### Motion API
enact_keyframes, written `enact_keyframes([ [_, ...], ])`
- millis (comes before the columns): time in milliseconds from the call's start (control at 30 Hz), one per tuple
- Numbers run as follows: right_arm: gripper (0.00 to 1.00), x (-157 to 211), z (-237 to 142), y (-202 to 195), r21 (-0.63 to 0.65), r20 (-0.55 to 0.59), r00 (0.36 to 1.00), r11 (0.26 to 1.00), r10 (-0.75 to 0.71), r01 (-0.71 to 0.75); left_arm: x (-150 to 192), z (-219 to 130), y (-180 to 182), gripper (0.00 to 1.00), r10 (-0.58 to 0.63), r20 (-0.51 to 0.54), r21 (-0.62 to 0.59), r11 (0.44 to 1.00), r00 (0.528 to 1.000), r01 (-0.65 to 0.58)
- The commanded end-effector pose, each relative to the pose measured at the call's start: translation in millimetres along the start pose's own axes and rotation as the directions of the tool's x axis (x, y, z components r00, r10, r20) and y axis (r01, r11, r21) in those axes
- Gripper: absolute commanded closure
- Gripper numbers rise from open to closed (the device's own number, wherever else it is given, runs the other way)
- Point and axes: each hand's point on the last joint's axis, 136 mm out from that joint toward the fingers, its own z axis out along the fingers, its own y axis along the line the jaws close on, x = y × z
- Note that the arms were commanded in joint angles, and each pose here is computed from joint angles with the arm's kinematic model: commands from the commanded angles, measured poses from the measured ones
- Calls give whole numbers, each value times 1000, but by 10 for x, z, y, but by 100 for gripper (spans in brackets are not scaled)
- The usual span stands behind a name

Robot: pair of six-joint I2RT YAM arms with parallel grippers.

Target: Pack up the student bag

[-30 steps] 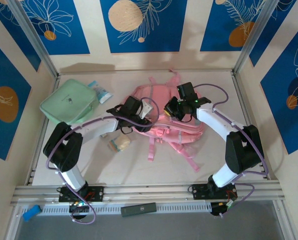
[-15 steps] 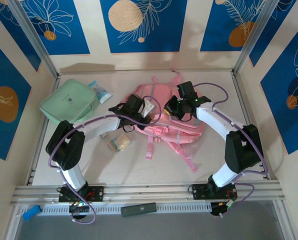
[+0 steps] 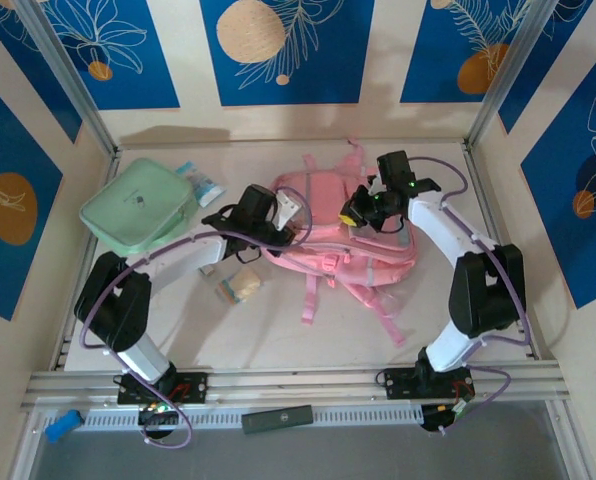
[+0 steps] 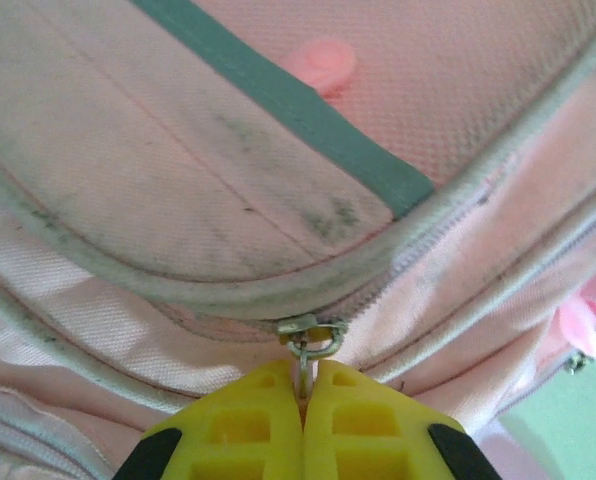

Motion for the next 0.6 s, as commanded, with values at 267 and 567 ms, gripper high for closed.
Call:
enact_keyframes([
  [267, 83, -667, 190, 394, -21, -31, 979, 980, -200, 199, -317, 256, -1162, 100, -225, -5, 105, 969, 974, 225],
  [567, 41, -71, -71, 139, -69, -29, 999, 997, -46, 44, -413, 497, -1038, 100, -296, 14, 44, 954, 955, 295],
])
